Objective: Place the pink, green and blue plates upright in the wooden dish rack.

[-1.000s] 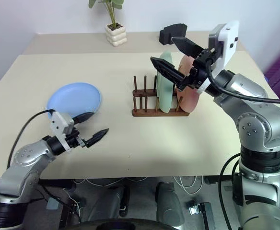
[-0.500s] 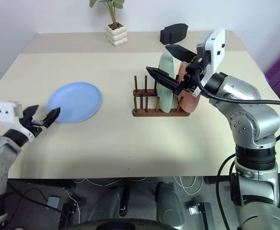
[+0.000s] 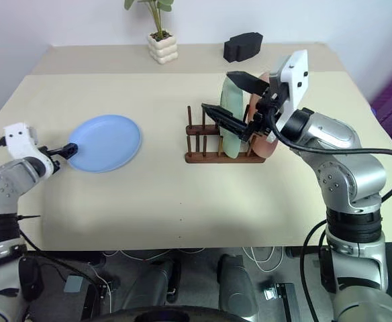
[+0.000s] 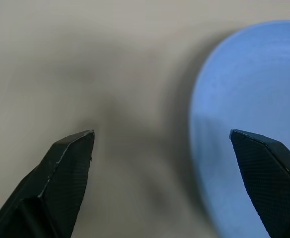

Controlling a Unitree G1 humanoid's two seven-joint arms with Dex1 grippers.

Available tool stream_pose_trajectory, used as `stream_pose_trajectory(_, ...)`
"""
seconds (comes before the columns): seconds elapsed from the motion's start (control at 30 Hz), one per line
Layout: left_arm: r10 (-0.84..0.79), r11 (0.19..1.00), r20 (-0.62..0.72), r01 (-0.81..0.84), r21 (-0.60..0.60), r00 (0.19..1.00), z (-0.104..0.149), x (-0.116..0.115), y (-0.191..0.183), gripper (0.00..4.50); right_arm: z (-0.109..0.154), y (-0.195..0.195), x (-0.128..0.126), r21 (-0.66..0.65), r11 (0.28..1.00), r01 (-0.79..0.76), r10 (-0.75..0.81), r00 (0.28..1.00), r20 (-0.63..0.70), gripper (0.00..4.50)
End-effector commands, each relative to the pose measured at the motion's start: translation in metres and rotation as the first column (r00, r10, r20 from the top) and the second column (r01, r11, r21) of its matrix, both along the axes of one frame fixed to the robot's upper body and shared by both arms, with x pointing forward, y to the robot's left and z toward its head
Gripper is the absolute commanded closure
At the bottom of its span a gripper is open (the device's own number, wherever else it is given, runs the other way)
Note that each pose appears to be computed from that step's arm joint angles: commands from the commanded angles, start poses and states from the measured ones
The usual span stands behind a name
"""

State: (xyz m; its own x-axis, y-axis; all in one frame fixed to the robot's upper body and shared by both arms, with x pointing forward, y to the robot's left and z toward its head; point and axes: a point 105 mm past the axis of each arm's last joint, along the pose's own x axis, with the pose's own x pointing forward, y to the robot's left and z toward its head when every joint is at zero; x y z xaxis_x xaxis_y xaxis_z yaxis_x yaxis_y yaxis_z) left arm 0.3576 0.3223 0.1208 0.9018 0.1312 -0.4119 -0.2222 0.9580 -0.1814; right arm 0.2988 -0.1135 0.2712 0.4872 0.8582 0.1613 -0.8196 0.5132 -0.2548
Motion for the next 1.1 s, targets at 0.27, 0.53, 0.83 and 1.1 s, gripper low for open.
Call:
stream_pose_trajectory(0.27,0.054,0.998,0.007,-0.054,0.029,0.998,0.007,0.009,0.004,4.43,-0.004,0.005,-0.027,-0.088,0.993,-0.082,0.085,0.996,0.038,0.00)
stream_pose_trajectory(0.53,0.002,1.000,0.375,-0.002,0.000,0.927,0.078,0.025,-0.021,4.43,-0.009,0.008,-0.015,-0.165,0.986,0.004,0.011,0.996,0.090,0.00)
stream_pose_trajectory(0.83,-0.198,0.979,0.634,0.119,0.165,0.748,0.176,0.024,-0.092,4.43,-0.012,0.048,0.000,-0.330,0.939,0.099,0.024,0.937,0.348,0.00)
stream_pose_trajectory(1.1,-0.322,0.944,0.639,0.189,0.269,0.698,0.206,0.014,-0.140,4.43,-0.008,0.088,0.018,-0.440,0.864,0.246,0.094,0.778,0.621,0.00)
